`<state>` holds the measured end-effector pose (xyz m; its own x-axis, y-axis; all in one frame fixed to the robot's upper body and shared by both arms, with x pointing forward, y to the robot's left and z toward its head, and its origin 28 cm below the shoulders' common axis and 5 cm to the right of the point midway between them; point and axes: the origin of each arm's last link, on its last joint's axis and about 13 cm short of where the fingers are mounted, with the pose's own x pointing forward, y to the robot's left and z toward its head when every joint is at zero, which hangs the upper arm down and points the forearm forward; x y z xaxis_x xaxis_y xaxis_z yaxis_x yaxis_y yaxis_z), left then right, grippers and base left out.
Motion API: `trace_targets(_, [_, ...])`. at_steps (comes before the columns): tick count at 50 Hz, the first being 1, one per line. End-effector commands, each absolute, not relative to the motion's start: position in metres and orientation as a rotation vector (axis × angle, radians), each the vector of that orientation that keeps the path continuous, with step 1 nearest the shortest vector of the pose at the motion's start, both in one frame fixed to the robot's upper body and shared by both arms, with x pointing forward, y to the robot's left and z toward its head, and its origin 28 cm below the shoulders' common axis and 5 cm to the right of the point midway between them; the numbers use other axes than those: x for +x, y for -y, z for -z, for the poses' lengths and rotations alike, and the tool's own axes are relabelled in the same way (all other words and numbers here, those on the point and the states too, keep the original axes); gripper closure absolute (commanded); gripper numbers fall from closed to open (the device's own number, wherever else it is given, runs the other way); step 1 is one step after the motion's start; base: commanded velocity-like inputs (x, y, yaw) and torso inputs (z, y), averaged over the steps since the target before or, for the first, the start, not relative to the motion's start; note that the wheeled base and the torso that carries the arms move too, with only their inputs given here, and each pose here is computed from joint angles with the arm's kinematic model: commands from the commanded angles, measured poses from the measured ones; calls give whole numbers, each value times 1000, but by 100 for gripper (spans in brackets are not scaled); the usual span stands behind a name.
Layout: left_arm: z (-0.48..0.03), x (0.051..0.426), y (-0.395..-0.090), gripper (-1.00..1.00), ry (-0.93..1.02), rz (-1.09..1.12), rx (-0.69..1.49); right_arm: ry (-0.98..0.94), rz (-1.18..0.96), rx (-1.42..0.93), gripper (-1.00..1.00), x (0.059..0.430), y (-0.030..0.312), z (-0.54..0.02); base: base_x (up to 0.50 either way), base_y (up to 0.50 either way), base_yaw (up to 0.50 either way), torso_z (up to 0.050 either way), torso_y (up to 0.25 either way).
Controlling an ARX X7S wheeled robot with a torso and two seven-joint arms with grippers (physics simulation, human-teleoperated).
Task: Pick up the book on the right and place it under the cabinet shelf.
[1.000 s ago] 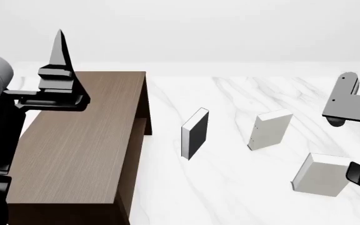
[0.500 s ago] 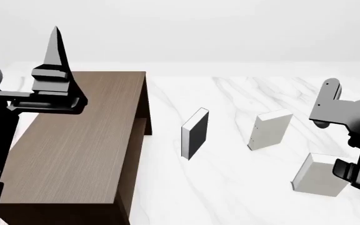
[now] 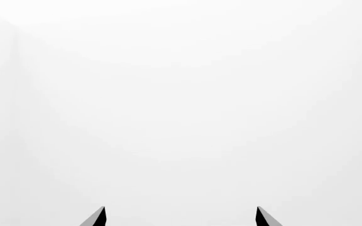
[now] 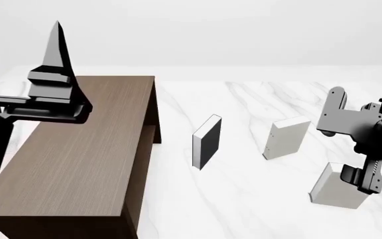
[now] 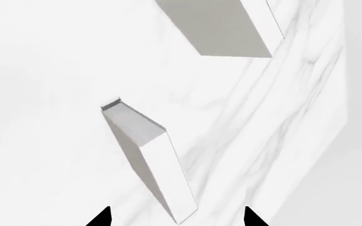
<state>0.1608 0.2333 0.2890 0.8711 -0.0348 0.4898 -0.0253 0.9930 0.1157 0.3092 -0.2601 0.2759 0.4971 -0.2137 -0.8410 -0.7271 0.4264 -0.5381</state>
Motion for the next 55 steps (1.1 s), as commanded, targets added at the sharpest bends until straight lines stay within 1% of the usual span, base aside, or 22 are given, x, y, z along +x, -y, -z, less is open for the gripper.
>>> trace_targets(1, [-292,155,-232,-100,526,9,129,-1006,-402,-1147,-100,321,261,-262,0,0,0,0,0])
trace_targets(11, [-291,155,-231,-100,524,13,131,-988,-391,-1170,-100,329,262,-252,0,0,0,0,0])
trace_targets(27, [-289,155,-231,-100,521,13,133,-1012,-416,-1164,-100,331,262,-234,0,0,0,0,0])
trace_targets(55, [-299,151,-228,-100,544,29,149,-1051,-410,-1147,-100,325,269,-210,0,0,0,0,0])
